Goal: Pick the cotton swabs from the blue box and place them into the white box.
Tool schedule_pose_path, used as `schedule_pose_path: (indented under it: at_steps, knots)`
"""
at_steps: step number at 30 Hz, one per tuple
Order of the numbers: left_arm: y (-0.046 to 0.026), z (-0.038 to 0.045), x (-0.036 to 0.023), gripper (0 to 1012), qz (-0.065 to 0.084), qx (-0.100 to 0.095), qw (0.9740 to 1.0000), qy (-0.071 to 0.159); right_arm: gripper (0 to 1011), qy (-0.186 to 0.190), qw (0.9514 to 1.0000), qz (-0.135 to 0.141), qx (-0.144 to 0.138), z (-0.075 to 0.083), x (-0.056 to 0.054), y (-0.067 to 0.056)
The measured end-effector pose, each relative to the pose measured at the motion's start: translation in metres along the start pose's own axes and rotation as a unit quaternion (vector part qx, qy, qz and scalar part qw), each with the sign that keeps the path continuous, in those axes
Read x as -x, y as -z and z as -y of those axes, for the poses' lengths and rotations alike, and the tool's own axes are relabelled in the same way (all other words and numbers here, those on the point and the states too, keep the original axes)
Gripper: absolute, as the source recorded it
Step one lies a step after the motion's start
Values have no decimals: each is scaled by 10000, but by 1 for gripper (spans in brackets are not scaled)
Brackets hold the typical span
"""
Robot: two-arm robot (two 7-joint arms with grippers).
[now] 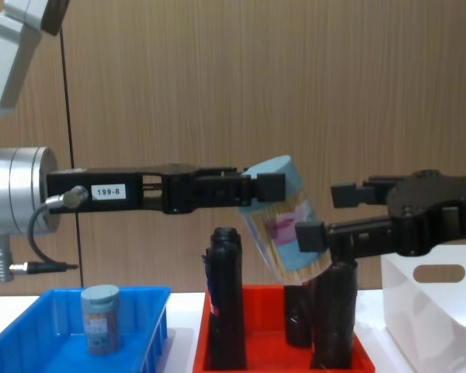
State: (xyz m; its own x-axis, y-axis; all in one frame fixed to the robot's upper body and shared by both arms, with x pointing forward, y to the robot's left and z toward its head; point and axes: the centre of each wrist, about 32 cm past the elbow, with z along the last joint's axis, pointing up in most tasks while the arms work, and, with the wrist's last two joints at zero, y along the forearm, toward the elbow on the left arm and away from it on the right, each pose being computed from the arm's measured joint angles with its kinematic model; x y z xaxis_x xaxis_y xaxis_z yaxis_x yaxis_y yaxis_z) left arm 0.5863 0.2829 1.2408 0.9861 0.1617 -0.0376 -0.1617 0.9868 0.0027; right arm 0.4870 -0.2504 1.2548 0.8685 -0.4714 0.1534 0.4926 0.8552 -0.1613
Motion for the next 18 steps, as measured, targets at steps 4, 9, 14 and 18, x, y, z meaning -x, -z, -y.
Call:
schedule_pose_path:
  at_steps: [4,9,14,18]
  knots:
    - [0,0,0,669,0,0,10000,0,1002,-15,10000,60,12,-30,0,-14]
    - [0,0,0,669,0,0,10000,0,1002,-44,9999,130,31,-71,10,-24]
    - [0,0,0,669,0,0,10000,0,1002,-69,9998,198,58,-112,23,-28]
    - [0,0,0,669,-1,0,10000,0,1002,-81,9996,249,85,-142,33,-27]
